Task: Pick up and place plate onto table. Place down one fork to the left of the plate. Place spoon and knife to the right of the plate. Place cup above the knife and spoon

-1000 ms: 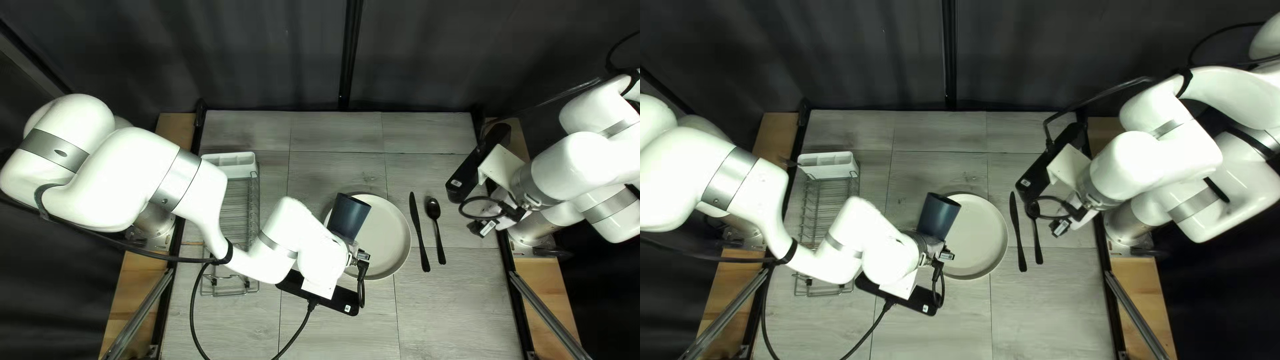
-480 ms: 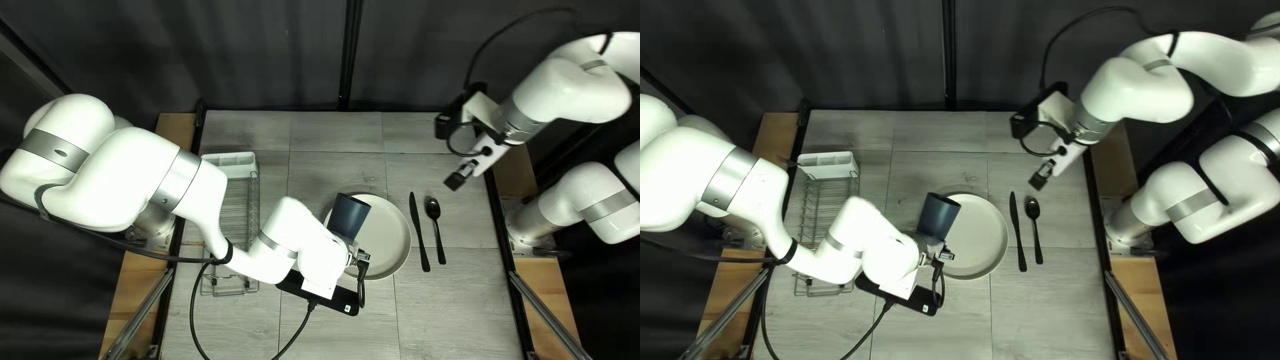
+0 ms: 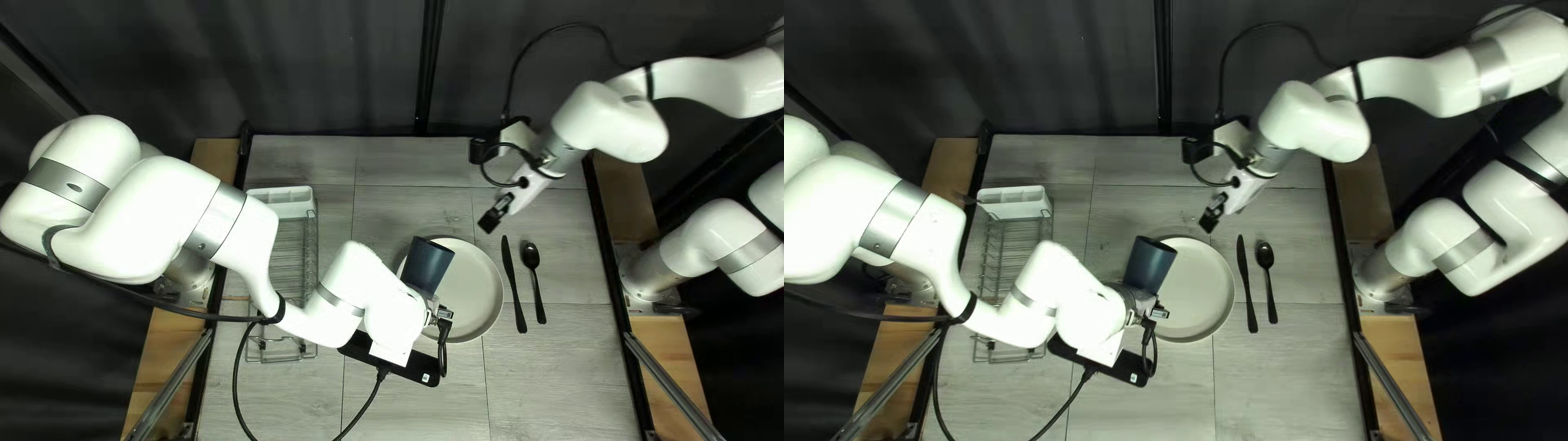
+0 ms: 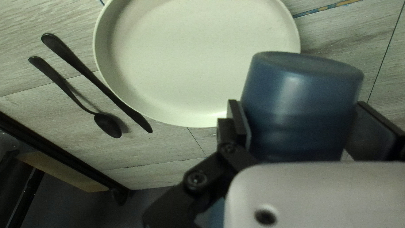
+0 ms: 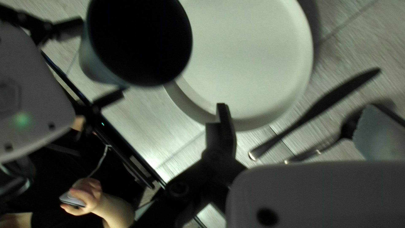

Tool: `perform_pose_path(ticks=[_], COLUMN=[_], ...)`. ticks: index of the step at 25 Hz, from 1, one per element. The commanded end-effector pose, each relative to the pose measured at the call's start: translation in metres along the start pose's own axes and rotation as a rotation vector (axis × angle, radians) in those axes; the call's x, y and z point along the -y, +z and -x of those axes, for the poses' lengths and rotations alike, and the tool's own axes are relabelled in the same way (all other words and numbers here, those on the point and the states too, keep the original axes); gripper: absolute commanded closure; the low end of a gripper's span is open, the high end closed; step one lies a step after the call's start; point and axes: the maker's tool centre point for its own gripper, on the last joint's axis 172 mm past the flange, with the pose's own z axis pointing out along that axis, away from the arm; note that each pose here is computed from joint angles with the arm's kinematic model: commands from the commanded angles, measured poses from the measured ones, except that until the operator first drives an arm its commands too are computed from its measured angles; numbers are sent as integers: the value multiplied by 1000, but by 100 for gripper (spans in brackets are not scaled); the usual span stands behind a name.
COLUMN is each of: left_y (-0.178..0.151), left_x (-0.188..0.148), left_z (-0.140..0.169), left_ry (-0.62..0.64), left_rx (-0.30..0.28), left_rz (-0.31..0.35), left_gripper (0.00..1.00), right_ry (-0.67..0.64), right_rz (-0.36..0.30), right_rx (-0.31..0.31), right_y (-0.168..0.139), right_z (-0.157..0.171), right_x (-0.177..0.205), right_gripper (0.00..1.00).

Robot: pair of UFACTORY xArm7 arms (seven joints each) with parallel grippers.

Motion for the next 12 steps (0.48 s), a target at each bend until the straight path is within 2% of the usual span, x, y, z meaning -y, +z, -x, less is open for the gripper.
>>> perform_pose_path(ticks=[1, 6, 12], left_y=[0, 0, 0], left_x=[0, 0, 0], left_z=[0, 0, 0], left_ry=[0, 0, 0], left_rx=[0, 0, 0], left_rz=[0, 0, 0], left_gripper=[100, 100, 100], right_ry=[3, -13, -12], right_rz=[-33, -52, -63], right_rx=[-8, -14, -27], right_y=[15, 26, 34], right_z=[-5, -8, -17], right_x=[15, 30, 31], right_gripper=[0, 0, 0])
